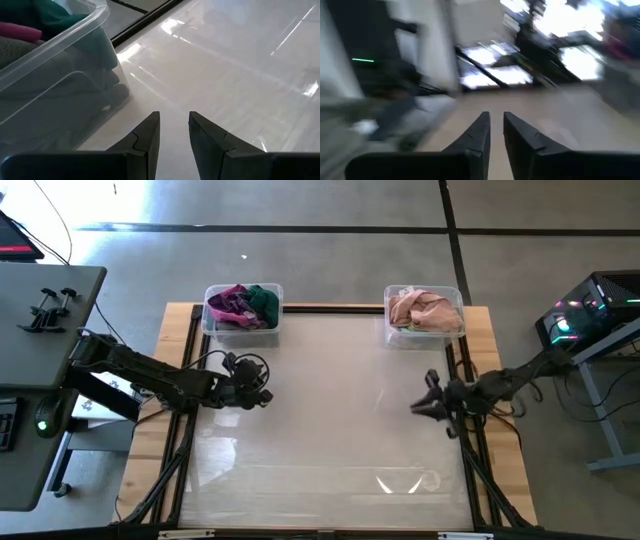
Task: Sort towels by color in basket
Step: Return to Home Position
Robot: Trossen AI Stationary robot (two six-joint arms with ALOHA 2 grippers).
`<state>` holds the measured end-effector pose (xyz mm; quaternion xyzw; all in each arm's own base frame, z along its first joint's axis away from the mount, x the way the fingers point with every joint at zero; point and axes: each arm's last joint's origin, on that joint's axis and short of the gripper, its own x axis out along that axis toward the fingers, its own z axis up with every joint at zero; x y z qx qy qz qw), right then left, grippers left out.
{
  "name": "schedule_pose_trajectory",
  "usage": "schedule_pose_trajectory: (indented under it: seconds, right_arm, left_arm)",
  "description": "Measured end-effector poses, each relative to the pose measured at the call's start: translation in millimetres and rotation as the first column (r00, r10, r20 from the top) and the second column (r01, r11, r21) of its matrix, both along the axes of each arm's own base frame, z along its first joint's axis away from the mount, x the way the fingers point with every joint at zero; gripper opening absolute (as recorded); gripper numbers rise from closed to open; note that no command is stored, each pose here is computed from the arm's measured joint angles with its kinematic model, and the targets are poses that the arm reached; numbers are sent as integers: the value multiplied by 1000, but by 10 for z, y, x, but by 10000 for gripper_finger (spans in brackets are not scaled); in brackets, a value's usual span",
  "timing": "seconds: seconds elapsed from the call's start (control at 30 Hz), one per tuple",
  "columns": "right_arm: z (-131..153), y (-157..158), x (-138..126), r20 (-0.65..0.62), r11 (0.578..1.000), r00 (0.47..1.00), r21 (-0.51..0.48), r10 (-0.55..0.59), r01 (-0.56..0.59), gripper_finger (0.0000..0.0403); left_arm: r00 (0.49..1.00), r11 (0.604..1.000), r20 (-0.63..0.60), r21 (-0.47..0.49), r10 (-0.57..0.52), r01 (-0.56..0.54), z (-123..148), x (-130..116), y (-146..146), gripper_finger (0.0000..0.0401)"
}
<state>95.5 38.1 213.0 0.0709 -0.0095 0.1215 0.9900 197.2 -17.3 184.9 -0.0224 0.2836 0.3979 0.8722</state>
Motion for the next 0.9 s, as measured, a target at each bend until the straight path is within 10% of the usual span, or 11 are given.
schedule_pose_trajectory:
  seconds: [0.13,0.9]
  right_arm:
    - [-138,29,-32,153,991,980,-60,129,-121,16]
    - [-336,-39,-68,76,994,997,-106,-21,29,1]
  left_arm:
    - [1000,1000,-21,17,-18,19,0,1,0,90]
    - [917,950,249,97,-311,296,318,-72,424,90]
